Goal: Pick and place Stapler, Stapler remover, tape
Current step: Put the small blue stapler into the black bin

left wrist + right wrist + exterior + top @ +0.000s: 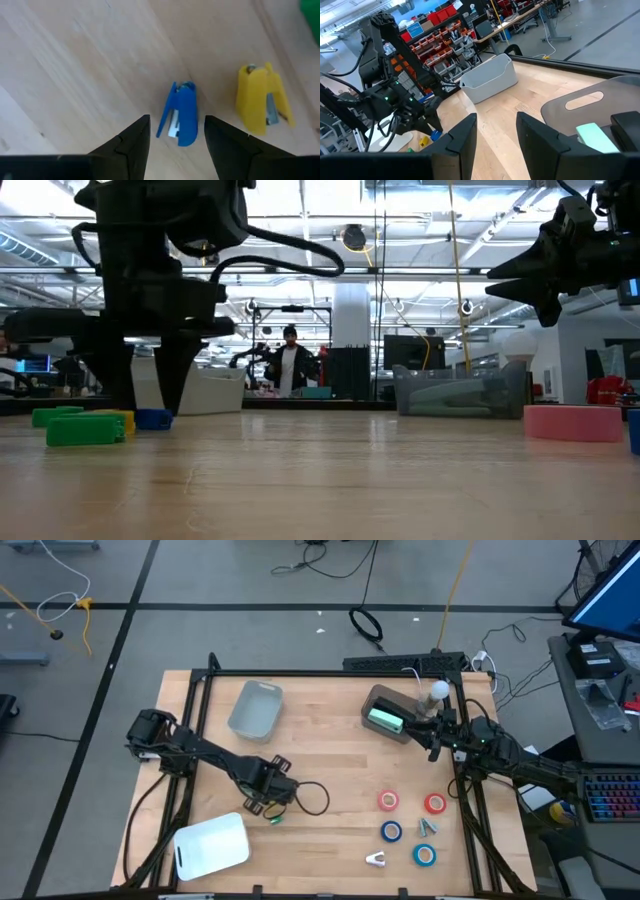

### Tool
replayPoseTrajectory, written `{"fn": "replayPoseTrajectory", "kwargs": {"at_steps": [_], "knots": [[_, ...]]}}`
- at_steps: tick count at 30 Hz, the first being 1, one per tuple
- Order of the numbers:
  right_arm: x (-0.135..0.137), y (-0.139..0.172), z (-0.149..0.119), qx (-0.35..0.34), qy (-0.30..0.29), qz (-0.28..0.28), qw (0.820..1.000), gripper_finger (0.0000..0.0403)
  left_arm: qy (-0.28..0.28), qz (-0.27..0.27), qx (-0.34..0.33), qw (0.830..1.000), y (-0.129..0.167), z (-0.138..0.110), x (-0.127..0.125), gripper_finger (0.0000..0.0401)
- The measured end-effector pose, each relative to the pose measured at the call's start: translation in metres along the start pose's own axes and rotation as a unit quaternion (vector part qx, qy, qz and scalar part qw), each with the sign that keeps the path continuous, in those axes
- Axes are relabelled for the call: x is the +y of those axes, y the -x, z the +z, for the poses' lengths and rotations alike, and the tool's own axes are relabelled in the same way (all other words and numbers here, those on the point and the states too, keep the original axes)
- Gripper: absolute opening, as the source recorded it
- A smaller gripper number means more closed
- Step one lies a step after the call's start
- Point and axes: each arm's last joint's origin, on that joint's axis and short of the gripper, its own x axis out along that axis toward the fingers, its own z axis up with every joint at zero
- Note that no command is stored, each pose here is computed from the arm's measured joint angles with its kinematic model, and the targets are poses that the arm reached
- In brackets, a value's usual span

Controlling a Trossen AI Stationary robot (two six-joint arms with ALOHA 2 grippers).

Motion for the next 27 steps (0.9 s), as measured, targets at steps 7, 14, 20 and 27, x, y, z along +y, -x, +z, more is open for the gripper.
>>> {"fn": "replayPoseTrajectory", "kwargs": {"at_steps": [7, 14, 20, 27], "knots": [[0.0000, 0.0000, 0.0000, 0.000, -0.009, 0.000, 1.000, 0.0130, 0.003, -0.018, 0.001, 1.000, -0.0075, -0.0067, -0.0043, 0.0188], [0.0000, 0.0000, 0.0000, 0.000, -0.010, 0.000, 1.000, 0.0130, 0.019, -0.006, -0.016, 1.000, -0.0076, -0.0040, -0.0028, 0.0188], [0.0000, 0.0000, 0.0000, 0.000, -0.013, 0.000, 1.000, 0.0130, 0.036, -0.006, -0.018, 0.999, -0.0071, -0.0031, -0.0026, 0.0188], [0.0000, 0.0000, 0.0000, 0.000, -0.013, 0.000, 1.000, 0.0130, 0.035, -0.006, -0.019, 0.999, -0.0070, -0.0027, -0.0024, 0.0185]]}}
